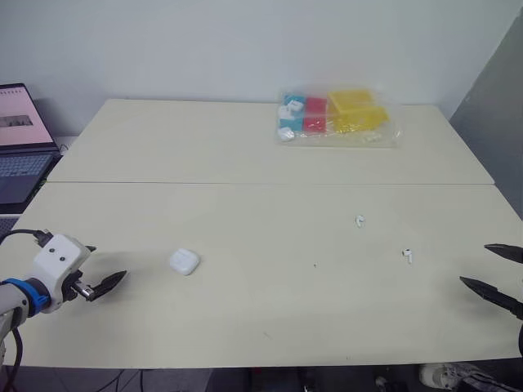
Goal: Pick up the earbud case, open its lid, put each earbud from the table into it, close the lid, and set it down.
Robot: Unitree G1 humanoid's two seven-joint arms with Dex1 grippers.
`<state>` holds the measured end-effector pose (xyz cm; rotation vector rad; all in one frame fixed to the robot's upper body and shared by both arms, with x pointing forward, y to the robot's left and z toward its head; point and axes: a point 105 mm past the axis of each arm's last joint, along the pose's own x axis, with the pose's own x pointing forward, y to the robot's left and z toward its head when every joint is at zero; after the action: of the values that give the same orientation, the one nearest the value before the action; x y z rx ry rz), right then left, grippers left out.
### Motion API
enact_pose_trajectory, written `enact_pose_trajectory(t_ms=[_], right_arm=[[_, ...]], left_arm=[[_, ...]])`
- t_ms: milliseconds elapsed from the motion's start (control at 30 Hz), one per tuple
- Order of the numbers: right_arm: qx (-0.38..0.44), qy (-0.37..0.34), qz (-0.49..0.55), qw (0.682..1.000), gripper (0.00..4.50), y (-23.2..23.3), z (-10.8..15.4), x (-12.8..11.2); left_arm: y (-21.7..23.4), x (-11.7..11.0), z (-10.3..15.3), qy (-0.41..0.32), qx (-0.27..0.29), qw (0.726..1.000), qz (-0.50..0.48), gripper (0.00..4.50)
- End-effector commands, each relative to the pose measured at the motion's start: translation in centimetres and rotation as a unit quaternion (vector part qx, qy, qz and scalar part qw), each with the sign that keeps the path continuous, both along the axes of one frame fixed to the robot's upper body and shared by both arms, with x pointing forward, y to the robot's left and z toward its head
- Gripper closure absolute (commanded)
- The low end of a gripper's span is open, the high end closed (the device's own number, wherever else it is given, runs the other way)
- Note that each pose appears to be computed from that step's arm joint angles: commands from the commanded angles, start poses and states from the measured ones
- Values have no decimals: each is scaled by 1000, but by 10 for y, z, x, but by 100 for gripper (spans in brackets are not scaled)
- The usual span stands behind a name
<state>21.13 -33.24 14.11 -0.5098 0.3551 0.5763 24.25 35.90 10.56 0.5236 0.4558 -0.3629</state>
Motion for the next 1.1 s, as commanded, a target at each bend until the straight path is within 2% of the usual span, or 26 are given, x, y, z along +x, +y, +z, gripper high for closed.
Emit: enact_pose_trajectory(t_ms=[33, 267, 333, 400, 567, 833, 1067, 1100], right_arm=[[-4, -19, 3, 1000, 4, 0, 8, 2], [0, -22, 11, 1000, 4, 6, 5, 3], [1, -24, 11, 1000, 4, 7, 6, 4], [0, -25, 13, 1000, 4, 8, 7, 5], [4, -35, 11, 999, 4, 8, 14, 10], [-3, -33, 14, 999, 4, 8, 13, 10], [-5, -34, 18, 999, 4, 9, 13, 12], [-30, -30, 43, 998, 4, 14, 10, 11]], left_arm=[[0, 2, 16, -27, -8, 1000, 0, 0], [-8, 2, 18, -20, -30, 999, -27, 0], [-9, 6, 25, -46, -33, 998, -35, 0], [-7, 7, 26, -43, -55, 997, -24, 0], [-15, 1, 22, -32, -41, 996, -69, 0], [-15, 2, 23, -36, -64, 996, -60, 0], [-15, -8, 25, -16, -89, 995, -52, 0], [-19, -10, 26, -9, -100, 993, -55, 0]])
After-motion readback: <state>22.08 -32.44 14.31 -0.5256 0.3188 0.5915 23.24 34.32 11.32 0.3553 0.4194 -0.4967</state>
